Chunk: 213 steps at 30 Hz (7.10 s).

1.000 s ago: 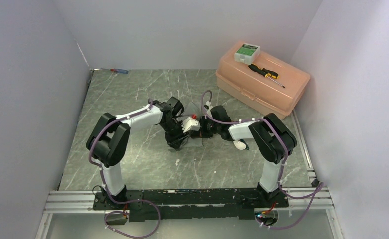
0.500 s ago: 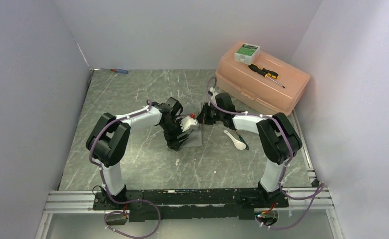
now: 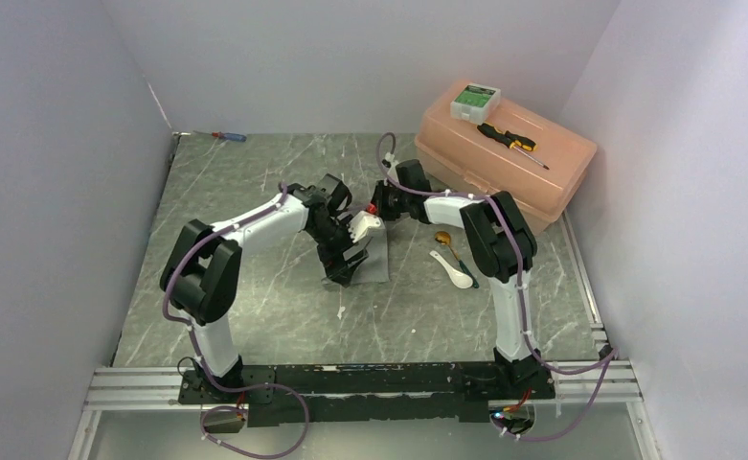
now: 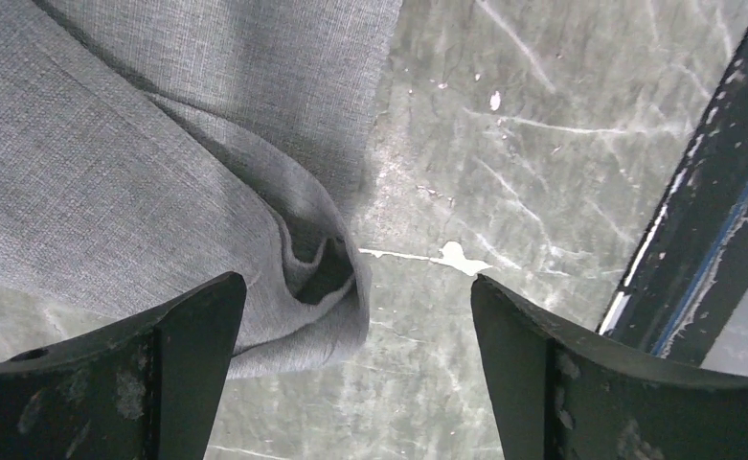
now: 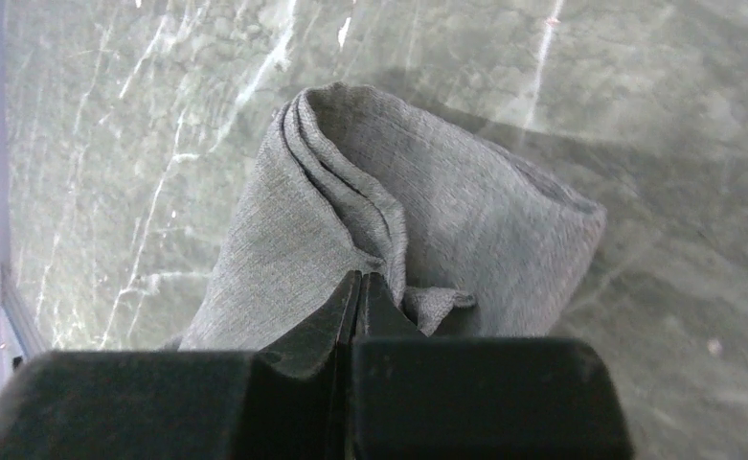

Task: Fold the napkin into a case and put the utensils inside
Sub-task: Smooth out the 2/3-rectangle-folded napkin at the center of the board.

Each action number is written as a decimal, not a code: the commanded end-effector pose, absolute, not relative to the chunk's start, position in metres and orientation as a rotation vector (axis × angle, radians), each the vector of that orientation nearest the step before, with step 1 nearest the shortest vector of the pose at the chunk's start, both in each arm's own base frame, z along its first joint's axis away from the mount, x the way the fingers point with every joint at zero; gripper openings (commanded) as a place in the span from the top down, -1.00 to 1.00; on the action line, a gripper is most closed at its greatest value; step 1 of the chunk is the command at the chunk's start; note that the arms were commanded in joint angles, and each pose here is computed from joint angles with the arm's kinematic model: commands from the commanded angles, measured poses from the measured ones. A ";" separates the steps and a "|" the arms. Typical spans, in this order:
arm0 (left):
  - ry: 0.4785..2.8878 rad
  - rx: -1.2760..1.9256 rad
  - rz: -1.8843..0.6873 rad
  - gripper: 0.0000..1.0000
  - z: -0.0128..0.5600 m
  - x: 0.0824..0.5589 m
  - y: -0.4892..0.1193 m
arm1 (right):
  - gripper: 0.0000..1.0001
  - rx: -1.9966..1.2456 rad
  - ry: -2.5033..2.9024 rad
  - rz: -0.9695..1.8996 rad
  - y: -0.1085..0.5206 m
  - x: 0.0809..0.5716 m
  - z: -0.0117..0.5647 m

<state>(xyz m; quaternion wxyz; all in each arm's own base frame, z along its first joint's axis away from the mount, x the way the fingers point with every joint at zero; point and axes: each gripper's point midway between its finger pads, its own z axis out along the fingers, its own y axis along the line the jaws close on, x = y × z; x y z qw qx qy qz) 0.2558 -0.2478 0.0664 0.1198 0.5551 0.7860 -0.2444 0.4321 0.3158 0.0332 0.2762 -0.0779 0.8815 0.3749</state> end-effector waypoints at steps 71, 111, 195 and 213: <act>1.942 1.890 -0.652 0.54 0.047 0.281 -0.233 | 1.00 -0.506 2.518 1.527 0.367 0.275 0.057; 1.688 2.141 -0.674 0.95 0.074 0.270 -0.258 | 1.00 -0.507 2.789 1.129 0.321 0.264 -0.019; 1.744 2.026 -0.565 -0.37 0.110 0.281 -0.288 | 0.98 -0.428 2.473 1.210 0.313 0.365 0.086; 2.073 1.809 -0.549 -0.91 0.093 0.250 -0.232 | 0.83 -0.401 2.277 0.769 0.307 0.476 0.116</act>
